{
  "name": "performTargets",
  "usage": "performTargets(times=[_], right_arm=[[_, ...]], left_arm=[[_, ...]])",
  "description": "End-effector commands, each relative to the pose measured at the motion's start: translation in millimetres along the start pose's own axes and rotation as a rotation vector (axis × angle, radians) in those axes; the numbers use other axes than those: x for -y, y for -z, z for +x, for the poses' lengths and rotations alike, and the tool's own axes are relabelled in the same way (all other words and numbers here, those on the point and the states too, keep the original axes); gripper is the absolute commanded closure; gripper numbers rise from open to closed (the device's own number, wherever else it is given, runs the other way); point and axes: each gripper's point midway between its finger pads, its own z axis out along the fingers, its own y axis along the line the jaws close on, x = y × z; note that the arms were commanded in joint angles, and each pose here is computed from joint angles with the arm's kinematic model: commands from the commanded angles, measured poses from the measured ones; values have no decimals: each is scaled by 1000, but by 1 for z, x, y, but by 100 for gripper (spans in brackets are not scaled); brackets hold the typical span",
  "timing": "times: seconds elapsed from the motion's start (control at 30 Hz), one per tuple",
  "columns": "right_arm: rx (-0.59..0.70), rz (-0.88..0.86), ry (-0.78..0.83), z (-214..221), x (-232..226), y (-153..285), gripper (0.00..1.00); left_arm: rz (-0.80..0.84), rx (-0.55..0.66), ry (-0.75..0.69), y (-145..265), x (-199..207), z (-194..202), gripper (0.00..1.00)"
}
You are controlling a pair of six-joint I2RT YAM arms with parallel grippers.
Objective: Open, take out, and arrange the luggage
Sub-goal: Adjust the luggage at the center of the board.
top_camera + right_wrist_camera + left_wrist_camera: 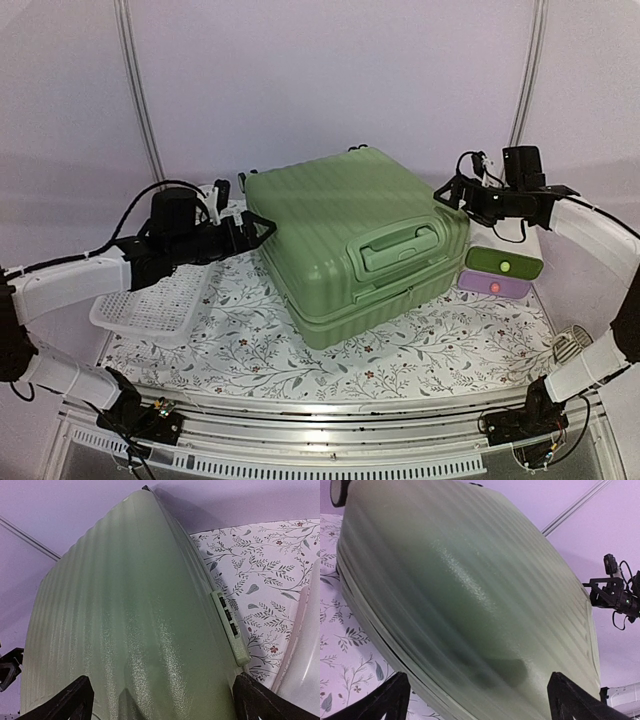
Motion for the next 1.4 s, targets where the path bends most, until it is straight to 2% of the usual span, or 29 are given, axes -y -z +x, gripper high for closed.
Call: performTargets(times=[0.0,0.2,0.33,0.43,0.63,0.83,0.9,1.1,1.2,1.37], right_arm=[[-33,-84,16,10,-12,4,1],[-111,-183,12,56,-28,17,0],[-207,-228,54,98,-53,19,2],[-200,-229,57,112,-61,30,2],[-177,-279,30,123,-76,53,3],[-239,-264,46,160,-88,47,6],[-226,-212,40,168,-83,44,6],[-104,-42,22,161,-48,57,6],[-87,28,43,163,-39,64,9],[-57,38,101,176,-47,69,11]], left_arm=[[46,13,8,-20,-3,-6,2],[28,54,-42,-44,-6,-28,2],[-57,118,-62,-44,-18,-49,2],[-67,158,-67,-42,-22,-60,2],[-83,113,-48,-62,-40,-66,3],[-64,159,-79,-63,-32,-82,3],[-59,154,-93,-62,-28,-86,3],[-97,175,-138,-44,-27,-91,3],[-138,201,-161,-26,-28,-96,3],[-162,230,-187,12,-22,-96,4]])
